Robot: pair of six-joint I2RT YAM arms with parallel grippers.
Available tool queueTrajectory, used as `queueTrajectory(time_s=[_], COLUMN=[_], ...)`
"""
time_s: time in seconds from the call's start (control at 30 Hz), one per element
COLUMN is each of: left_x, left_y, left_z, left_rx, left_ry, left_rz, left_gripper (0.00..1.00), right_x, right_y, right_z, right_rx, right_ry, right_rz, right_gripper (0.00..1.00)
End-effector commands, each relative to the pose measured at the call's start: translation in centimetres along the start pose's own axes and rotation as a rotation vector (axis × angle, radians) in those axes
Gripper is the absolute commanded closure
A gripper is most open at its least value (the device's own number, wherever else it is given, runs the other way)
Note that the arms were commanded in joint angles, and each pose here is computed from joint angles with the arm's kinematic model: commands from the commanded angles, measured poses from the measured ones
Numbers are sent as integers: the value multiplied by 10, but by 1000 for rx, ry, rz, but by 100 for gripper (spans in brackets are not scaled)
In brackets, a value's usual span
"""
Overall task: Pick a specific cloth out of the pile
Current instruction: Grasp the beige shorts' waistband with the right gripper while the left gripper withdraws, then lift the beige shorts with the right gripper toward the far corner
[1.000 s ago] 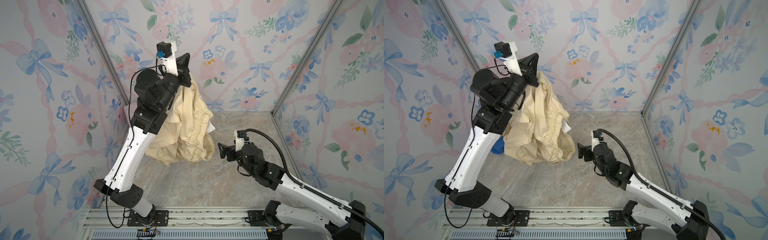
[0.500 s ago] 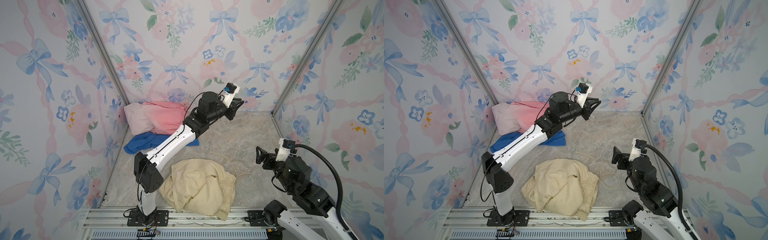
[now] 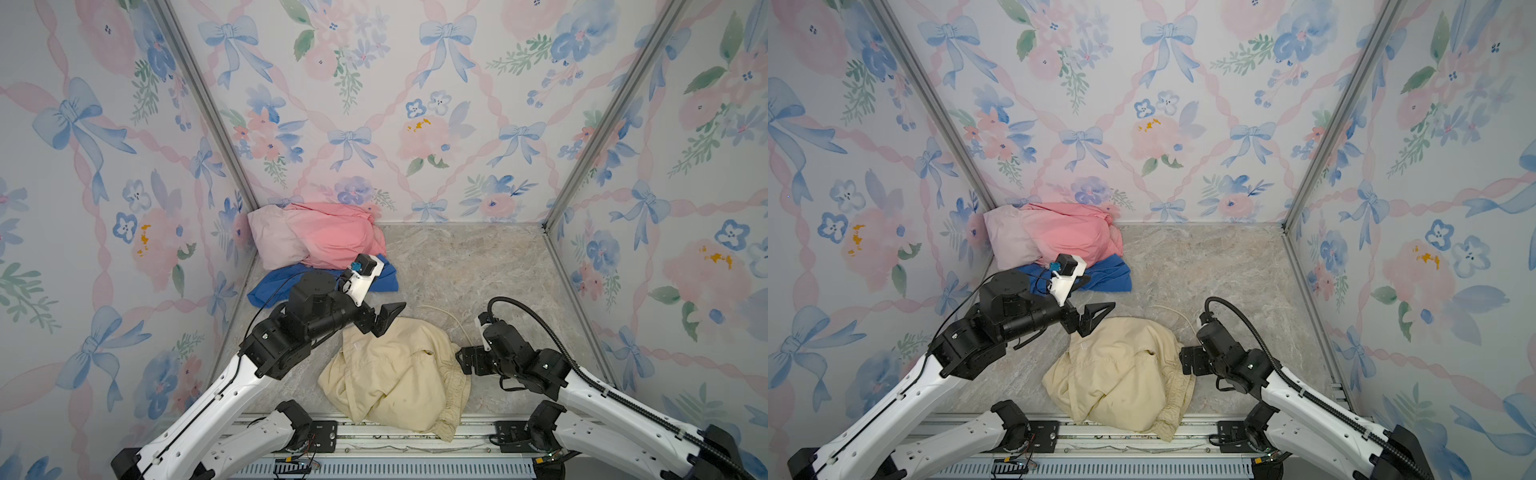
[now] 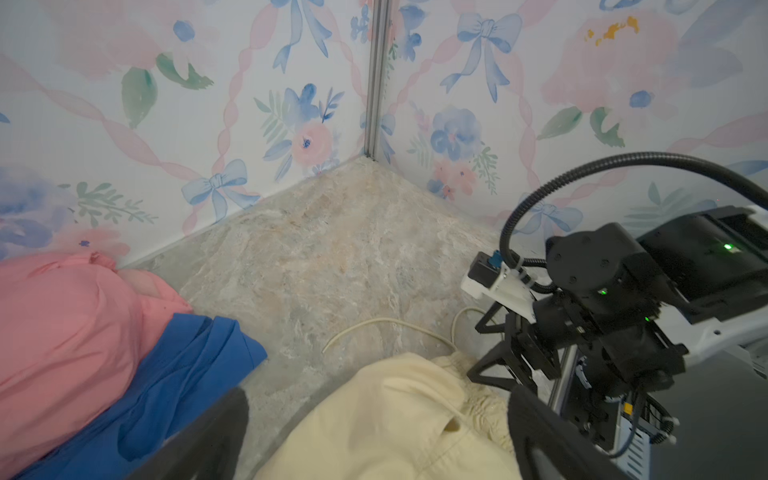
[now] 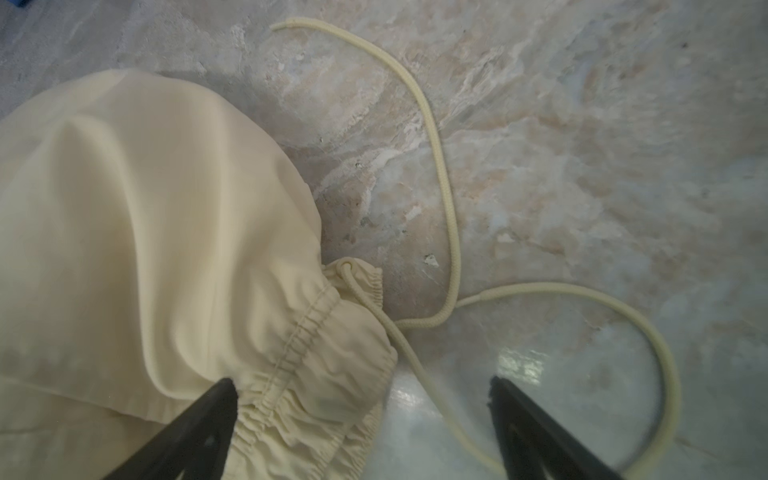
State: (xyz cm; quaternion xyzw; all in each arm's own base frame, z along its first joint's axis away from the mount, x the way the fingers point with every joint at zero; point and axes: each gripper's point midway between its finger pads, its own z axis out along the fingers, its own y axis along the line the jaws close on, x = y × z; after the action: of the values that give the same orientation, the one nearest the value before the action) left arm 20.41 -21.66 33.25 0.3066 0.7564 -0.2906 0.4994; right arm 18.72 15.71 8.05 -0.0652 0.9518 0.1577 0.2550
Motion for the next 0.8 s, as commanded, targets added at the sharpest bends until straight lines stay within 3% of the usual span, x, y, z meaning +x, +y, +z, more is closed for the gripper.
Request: queueTrajectory(time_s=[0.0,0.13,0.3,0.33,0.37,0.43,0.5,0.6,0.77], left_x=[41,40,35,32,30,27,24,10,-37], left_y=[-5,-6,-7,-9,-9,-7,-3,7,36], left_z=[-5,-8,1,2,2,4,8,14,18], left_rx=[33,38,52,63,66,55,35,-15,-144], left_ry=[101,92,114,111,108,105,109,104,37], left_rz=[-88,-84,-70,-65,-58,-34,6,65,156], left_gripper=[2,2,2,2,2,2,2,2,2], right_x=[-13,-7,8,9,8,1,-16,-57,-166], right_y=[21,26,18,18,19,22,27,33,31], right_z=[12,35,50,52,52,49,37,8,-74], right_rx=[-94,-115,-8,-6,-9,-8,1,34,-1], right_ry=[-18,27,83,86,88,80,47,-24,-213], right_rz=[71,100,70,65,63,52,14,-83,-87], right_gripper=[1,5,12,20,34,75,99,100,100])
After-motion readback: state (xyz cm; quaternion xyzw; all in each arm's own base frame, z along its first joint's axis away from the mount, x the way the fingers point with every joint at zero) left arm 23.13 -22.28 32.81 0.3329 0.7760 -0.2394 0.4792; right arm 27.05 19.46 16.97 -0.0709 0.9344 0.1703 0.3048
